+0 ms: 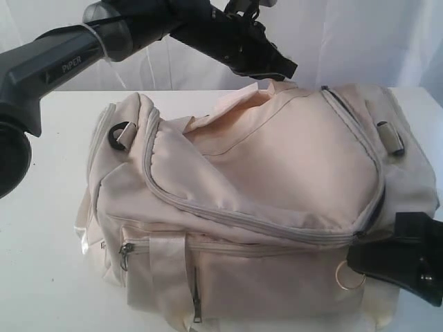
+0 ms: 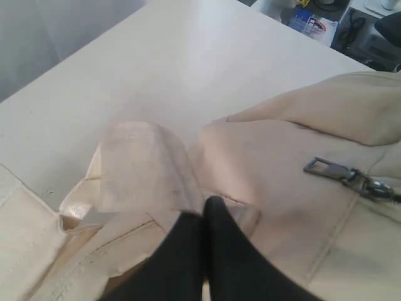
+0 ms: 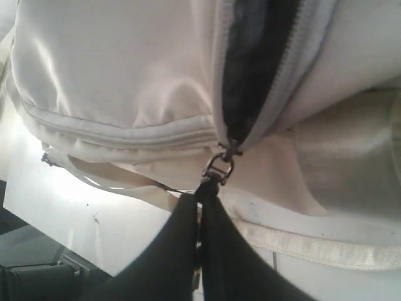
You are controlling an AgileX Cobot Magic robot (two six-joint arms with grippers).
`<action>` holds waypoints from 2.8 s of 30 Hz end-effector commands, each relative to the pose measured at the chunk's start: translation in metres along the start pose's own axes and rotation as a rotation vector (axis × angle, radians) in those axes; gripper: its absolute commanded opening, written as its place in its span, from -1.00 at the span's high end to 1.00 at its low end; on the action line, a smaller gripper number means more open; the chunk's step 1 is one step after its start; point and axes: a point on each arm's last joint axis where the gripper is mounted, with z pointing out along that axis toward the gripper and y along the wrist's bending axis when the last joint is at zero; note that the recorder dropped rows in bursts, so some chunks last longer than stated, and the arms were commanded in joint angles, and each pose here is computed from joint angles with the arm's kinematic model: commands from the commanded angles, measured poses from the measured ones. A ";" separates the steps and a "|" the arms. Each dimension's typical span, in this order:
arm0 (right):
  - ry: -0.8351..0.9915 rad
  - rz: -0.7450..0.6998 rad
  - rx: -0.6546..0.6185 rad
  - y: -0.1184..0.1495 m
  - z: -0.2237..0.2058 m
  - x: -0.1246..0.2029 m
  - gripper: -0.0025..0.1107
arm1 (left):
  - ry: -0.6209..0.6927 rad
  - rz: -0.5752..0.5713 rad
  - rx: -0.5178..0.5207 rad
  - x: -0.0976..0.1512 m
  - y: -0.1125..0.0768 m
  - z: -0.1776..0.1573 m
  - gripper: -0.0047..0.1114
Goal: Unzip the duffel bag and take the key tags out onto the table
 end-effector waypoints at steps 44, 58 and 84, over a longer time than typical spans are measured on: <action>0.046 0.002 -0.084 -0.006 0.039 0.008 0.96 | 0.015 -0.006 0.014 -0.002 0.001 -0.007 0.92; 0.172 -0.233 -0.132 0.015 0.053 0.002 0.75 | 0.044 0.018 0.005 0.001 0.001 -0.007 0.61; -0.152 -0.511 0.519 0.076 -0.054 -0.071 -0.10 | 0.294 0.146 0.301 -0.024 -0.070 -0.131 0.22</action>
